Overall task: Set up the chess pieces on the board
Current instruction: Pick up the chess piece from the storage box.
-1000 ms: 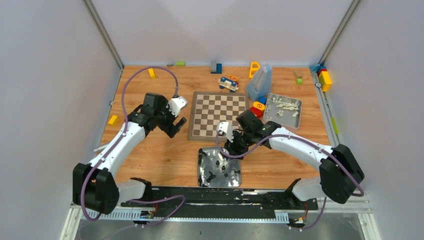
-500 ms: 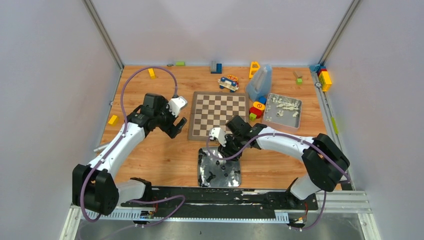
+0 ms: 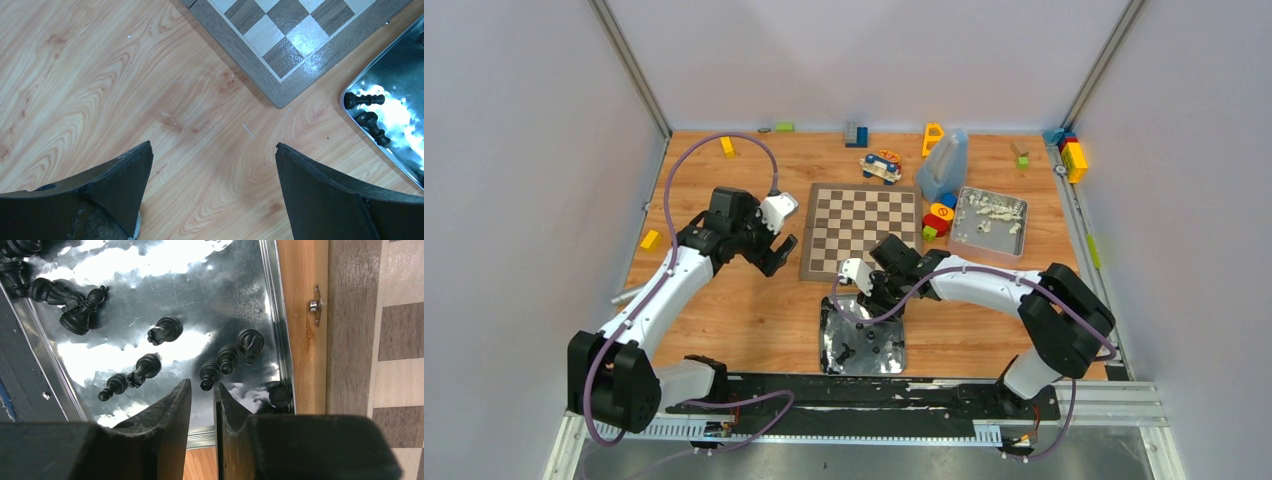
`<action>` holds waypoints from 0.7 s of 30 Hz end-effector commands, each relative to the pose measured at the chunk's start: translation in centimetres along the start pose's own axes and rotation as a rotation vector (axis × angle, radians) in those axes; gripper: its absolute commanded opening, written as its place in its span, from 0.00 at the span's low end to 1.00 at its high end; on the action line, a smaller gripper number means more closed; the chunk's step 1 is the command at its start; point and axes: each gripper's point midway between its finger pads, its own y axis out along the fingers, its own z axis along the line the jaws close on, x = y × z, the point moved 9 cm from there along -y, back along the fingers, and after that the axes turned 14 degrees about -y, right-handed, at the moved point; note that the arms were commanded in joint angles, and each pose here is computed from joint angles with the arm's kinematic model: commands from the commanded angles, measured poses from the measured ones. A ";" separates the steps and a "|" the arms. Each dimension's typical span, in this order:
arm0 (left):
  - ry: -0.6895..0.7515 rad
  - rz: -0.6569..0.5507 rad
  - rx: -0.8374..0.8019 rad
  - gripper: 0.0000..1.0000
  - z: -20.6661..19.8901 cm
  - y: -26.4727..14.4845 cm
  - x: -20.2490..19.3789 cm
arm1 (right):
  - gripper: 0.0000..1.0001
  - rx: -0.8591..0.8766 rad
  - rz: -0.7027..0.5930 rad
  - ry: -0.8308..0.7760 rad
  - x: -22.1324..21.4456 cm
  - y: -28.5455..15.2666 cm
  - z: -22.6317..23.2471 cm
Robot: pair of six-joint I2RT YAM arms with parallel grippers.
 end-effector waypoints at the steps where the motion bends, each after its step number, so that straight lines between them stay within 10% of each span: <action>1: 0.003 -0.047 -0.002 1.00 -0.2 -0.4 0.5 | 0.24 -0.047 -0.035 -0.030 1.3 -0.1 -1.0; 21: 0.010 -0.046 -0.002 1.00 -0.2 -0.4 0.3 | 0.20 -0.059 -0.033 -0.018 1.4 0.2 -1.2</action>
